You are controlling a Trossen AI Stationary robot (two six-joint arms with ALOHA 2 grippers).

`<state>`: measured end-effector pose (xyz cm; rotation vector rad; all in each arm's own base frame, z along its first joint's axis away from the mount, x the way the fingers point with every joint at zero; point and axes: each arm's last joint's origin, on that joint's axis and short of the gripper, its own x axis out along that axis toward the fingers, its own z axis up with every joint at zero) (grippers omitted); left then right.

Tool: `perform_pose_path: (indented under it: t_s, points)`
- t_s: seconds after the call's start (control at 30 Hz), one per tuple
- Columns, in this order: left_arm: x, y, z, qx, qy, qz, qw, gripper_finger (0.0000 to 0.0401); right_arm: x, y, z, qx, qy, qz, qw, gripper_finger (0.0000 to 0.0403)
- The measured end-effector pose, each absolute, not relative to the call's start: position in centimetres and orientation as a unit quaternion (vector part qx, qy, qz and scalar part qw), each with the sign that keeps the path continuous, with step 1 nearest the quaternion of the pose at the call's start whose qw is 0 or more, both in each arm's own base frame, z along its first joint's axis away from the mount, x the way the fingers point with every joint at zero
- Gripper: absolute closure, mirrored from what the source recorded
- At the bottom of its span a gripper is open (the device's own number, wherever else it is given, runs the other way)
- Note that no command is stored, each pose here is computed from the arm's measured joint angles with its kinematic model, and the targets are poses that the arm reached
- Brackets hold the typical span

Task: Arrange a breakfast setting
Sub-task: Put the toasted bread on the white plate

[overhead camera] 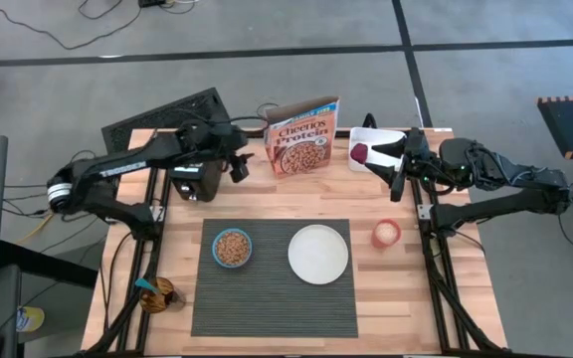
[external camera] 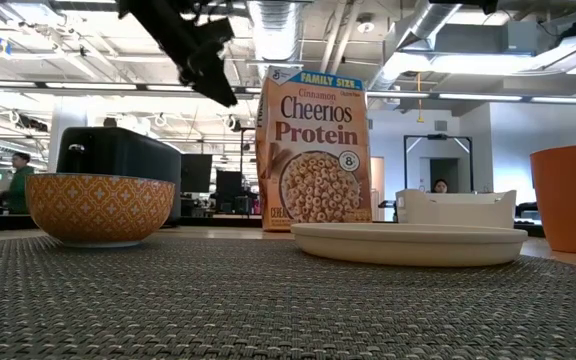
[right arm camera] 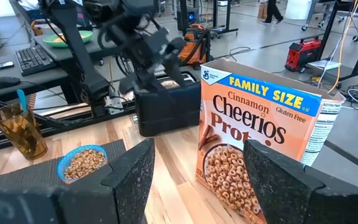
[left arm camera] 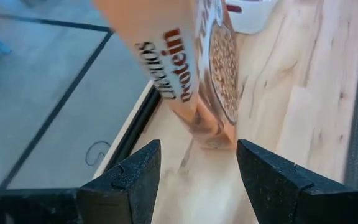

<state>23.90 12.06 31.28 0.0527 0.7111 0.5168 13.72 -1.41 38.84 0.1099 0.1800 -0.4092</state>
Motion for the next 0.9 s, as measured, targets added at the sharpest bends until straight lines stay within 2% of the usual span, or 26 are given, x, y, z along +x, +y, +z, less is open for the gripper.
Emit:
perform_pose_path:
  t_s: [0.37, 0.63, 0.73, 0.9]
  points:
    - [19.3, 9.0, 35.5, -0.14, 0.224, 0.293, 0.919, 0.0205, 13.7, -1.4, 38.8, 0.055, 0.09, -0.203, 0.974, 0.0131]
    - [17.0, 8.1, 37.2, -0.29, 0.132, 0.306, 0.897, 0.0205, 14.1, -1.4, 38.6, 0.053, 0.098, -0.202, 0.973, 0.0131]
    - [16.4, 7.8, 38.2, -0.319, 0.102, 0.304, 0.892, 0.0205, 14.4, -1.4, 38.5, 0.055, 0.104, -0.202, 0.972, 0.0131]
    - [16.5, 7.3, 41.5, -0.304, 0.086, 0.285, 0.905, 0.0205, 15.1, -1.4, 38.1, 0.055, 0.118, -0.201, 0.971, 0.0131]
